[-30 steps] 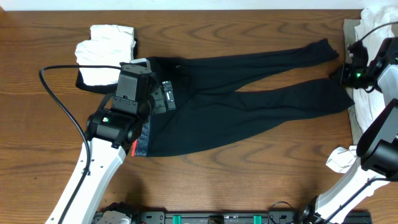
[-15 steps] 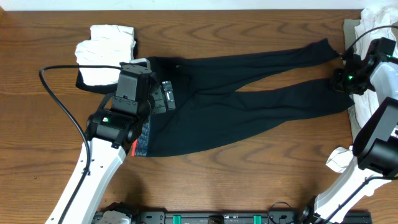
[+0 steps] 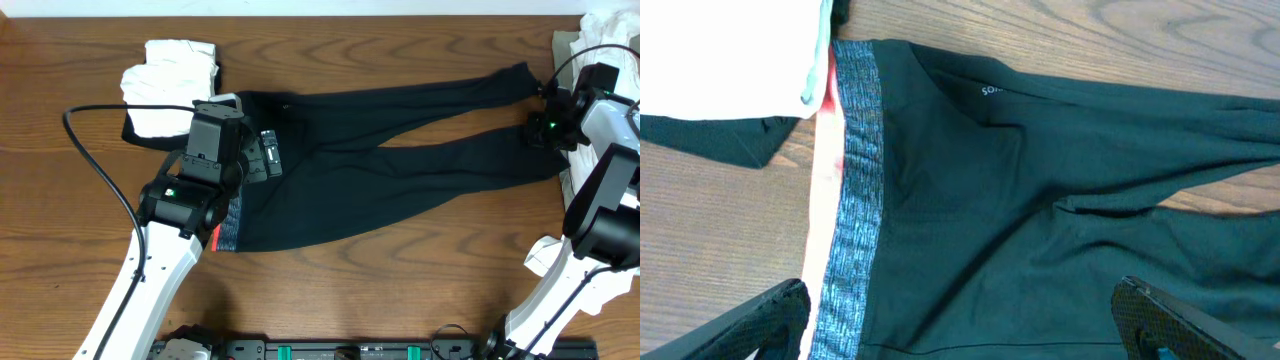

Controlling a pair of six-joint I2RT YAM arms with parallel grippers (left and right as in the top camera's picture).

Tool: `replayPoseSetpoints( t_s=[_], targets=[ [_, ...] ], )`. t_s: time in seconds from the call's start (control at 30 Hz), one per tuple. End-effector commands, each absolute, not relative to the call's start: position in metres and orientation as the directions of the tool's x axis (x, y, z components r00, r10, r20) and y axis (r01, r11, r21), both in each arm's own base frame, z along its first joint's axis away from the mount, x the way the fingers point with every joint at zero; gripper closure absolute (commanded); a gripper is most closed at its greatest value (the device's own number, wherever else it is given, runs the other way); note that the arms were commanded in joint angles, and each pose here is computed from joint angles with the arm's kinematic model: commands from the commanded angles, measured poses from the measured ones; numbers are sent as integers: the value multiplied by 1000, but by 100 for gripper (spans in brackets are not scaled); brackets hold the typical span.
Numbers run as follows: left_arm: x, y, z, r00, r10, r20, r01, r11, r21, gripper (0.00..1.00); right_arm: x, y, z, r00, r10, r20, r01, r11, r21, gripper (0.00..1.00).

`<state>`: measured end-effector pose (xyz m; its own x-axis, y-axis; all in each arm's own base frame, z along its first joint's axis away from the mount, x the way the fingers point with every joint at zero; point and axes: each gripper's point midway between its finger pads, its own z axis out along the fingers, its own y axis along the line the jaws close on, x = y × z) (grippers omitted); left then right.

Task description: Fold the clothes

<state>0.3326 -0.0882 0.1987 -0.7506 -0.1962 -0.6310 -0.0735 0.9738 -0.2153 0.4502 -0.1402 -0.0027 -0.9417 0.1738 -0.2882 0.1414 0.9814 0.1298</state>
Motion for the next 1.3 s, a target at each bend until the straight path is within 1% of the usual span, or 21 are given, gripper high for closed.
replayPoseSetpoints(
  t_s=[0.0, 0.2, 0.33, 0.43, 0.53, 0.7, 0.73, 0.83, 0.97, 1.07, 1.23, 1.27],
  targets=[
    [336, -85, 209, -732, -188, -655, -69, 977, -203, 2, 451, -129, -44, -963, 138, -232, 126, 990, 67, 99],
    [336, -85, 209, -731, -188, -655, -69, 977, -203, 2, 480, -128, -43, -935, 106, -338, 99, 994, 38, 99],
    [336, -85, 209, -731, -188, -655, -69, 977, -203, 2, 490, -121, -37, -924, 108, -367, 101, 994, 40, 98],
    [336, -85, 209, -731, -188, -655, -69, 977, -203, 2, 493, -116, -24, -916, 111, -386, 103, 994, 42, 97],
    [336, -85, 209, -731, -189, -655, -70, 977, -203, 2, 496, -114, 1, -904, 102, -415, 96, 995, 37, 96],
    [336, -85, 209, -732, -188, -655, -69, 977, -203, 2, 486, -115, 50, -888, 119, -445, 114, 993, 37, 96],
    [336, -85, 209, -731, -188, -655, -69, 977, -203, 2, 483, -115, 57, -887, 125, -444, 120, 992, 39, 94],
    [336, -85, 209, -731, -188, -655, -69, 977, -203, 2, 470, -113, 65, -901, 132, -413, 125, 991, 44, 91],
    [336, -85, 209, -731, -188, -655, -69, 977, -203, 2, 450, -111, 69, -924, 145, -354, 135, 989, 54, 94],
    [336, -85, 209, -732, -188, -655, -69, 977, -203, 2, 444, -110, 80, -924, 147, -352, 137, 989, 55, 94],
    [336, -85, 208, -732, -188, -655, -69, 977, -203, 2, 443, -110, 110, -898, 168, -406, 158, 986, 57, 88],
    [336, -85, 208, -731, -189, -655, -70, 977, -203, 2, 442, -110, 118, -891, 176, -419, 166, 984, 60, 85]
  ],
)
